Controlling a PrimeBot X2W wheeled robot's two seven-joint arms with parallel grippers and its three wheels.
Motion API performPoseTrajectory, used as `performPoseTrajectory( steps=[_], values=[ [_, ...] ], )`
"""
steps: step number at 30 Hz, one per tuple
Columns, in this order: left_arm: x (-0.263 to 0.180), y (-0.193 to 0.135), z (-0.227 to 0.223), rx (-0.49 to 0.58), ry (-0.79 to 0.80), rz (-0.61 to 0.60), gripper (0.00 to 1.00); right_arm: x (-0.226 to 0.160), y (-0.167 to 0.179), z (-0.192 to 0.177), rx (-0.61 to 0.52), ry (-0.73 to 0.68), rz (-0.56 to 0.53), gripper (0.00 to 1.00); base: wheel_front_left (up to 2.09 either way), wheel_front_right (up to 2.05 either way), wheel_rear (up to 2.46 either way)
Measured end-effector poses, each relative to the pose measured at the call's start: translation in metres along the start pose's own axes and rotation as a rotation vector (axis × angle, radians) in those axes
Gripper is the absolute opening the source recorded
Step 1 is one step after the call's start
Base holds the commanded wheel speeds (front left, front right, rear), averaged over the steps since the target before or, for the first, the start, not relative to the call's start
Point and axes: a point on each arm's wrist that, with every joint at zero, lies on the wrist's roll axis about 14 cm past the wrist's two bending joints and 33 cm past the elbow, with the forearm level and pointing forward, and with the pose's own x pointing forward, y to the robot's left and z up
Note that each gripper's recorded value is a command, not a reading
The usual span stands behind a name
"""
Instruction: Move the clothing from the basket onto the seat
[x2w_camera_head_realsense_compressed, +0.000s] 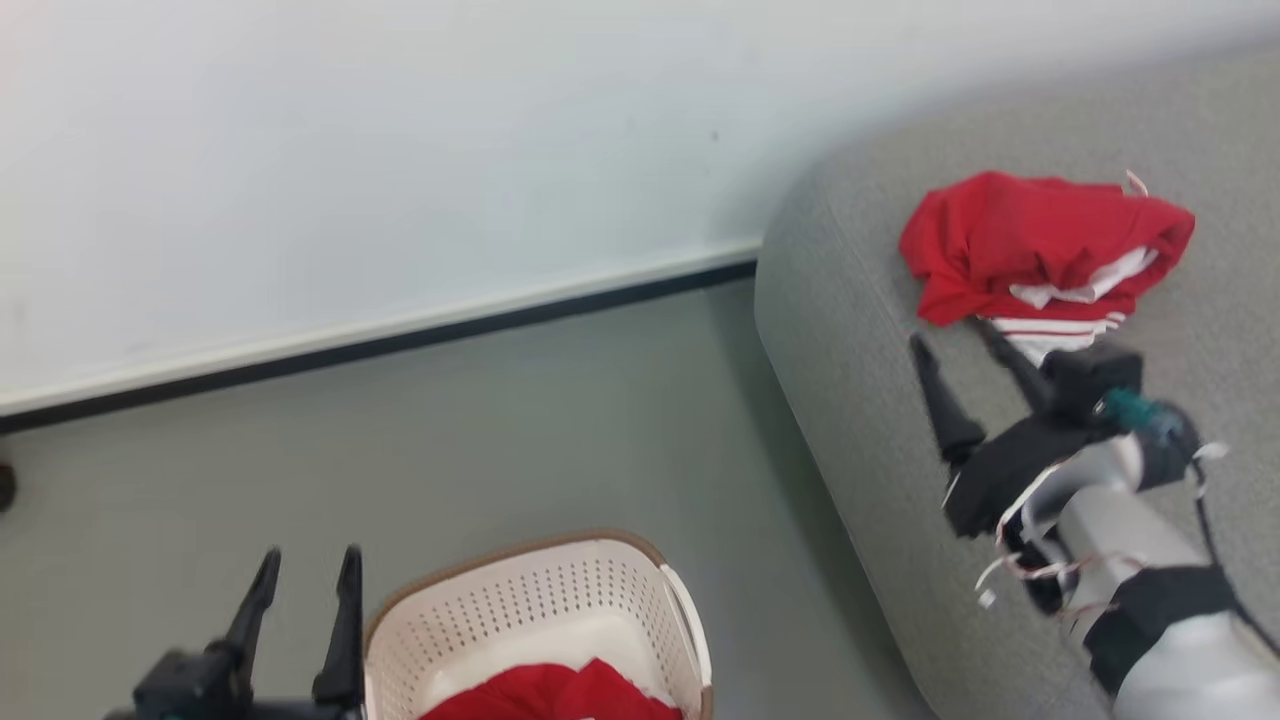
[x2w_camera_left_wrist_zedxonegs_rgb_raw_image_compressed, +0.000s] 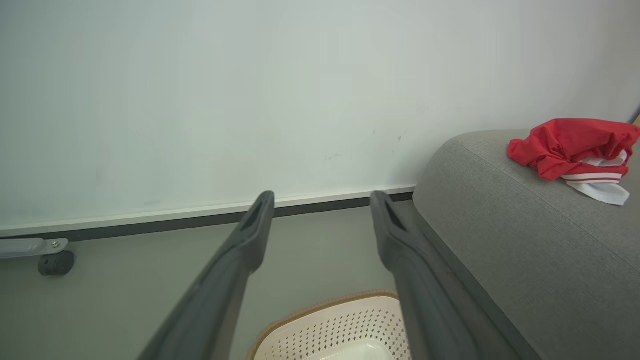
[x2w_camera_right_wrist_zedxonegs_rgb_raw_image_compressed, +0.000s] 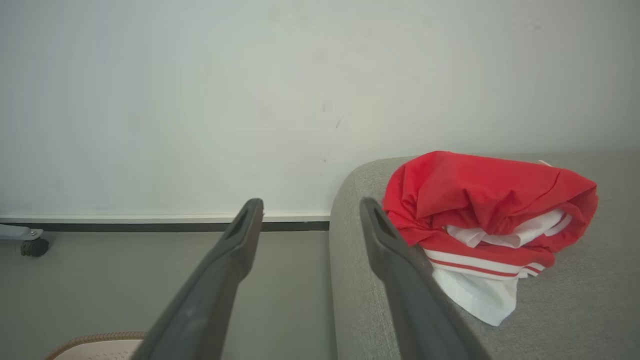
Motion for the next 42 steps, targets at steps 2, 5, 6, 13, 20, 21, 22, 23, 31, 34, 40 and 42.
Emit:
performPoseTrajectory(
  steps=[2, 5, 6, 13, 20, 21, 22, 23, 31, 34, 40, 42],
  values=[
    [-0.016, 0.009, 0.001, 0.006, -0.004, 0.045, 1.00, -0.007, 0.016, 0.001, 0.014, -0.017, 0.026, 1.00, 0.00, 0.00, 0.00],
    [-0.037, 0.014, 0.002, 0.010, -0.006, 0.074, 1.00, -0.016, 0.035, 0.005, 0.037, -0.048, 0.056, 1.00, 0.00, 0.00, 0.00],
    [-0.042, 0.016, 0.004, 0.011, -0.013, 0.086, 1.00, -0.019, 0.039, 0.006, 0.041, -0.056, 0.058, 1.00, 0.00, 0.00, 0.00],
    [-0.072, 0.031, 0.018, -0.006, -0.068, 0.170, 1.00, -0.036, 0.066, 0.015, 0.061, -0.118, 0.086, 1.00, 0.00, 0.00, 0.00],
    [-0.091, 0.043, 0.022, -0.019, -0.088, 0.227, 1.00, -0.054, 0.082, 0.007, 0.055, -0.135, 0.088, 1.00, 0.00, 0.00, 0.00],
    [-0.095, 0.047, 0.022, -0.017, -0.089, 0.246, 1.00, -0.059, 0.084, 0.006, 0.060, -0.138, 0.084, 1.00, 0.00, 0.00, 0.00],
    [-0.096, 0.047, 0.022, -0.017, -0.089, 0.249, 1.00, -0.060, 0.085, 0.006, 0.062, -0.143, 0.081, 1.00, 0.00, 0.00, 0.00],
    [-0.097, 0.047, 0.022, -0.015, -0.089, 0.250, 1.00, -0.062, 0.086, 0.006, 0.061, -0.147, 0.081, 1.00, 0.00, 0.00, 0.00],
    [-0.104, 0.051, 0.025, 0.007, -0.098, 0.273, 1.00, -0.077, 0.093, 0.005, 0.085, -0.169, 0.077, 1.00, 0.00, 0.00, 0.00],
    [-0.106, 0.053, 0.024, 0.007, -0.095, 0.285, 1.00, -0.080, 0.093, 0.004, 0.098, -0.172, 0.067, 1.00, 0.00, 0.00, 0.00],
    [-0.110, 0.058, 0.025, 0.014, -0.097, 0.305, 1.00, -0.086, 0.090, 0.003, 0.119, -0.177, 0.047, 1.00, 0.00, 0.00, 0.00],
    [-0.110, 0.059, 0.027, 0.021, -0.103, 0.307, 1.00, -0.087, 0.091, 0.002, 0.123, -0.178, 0.046, 1.00, 0.00, 0.00, 0.00]
  ],
)
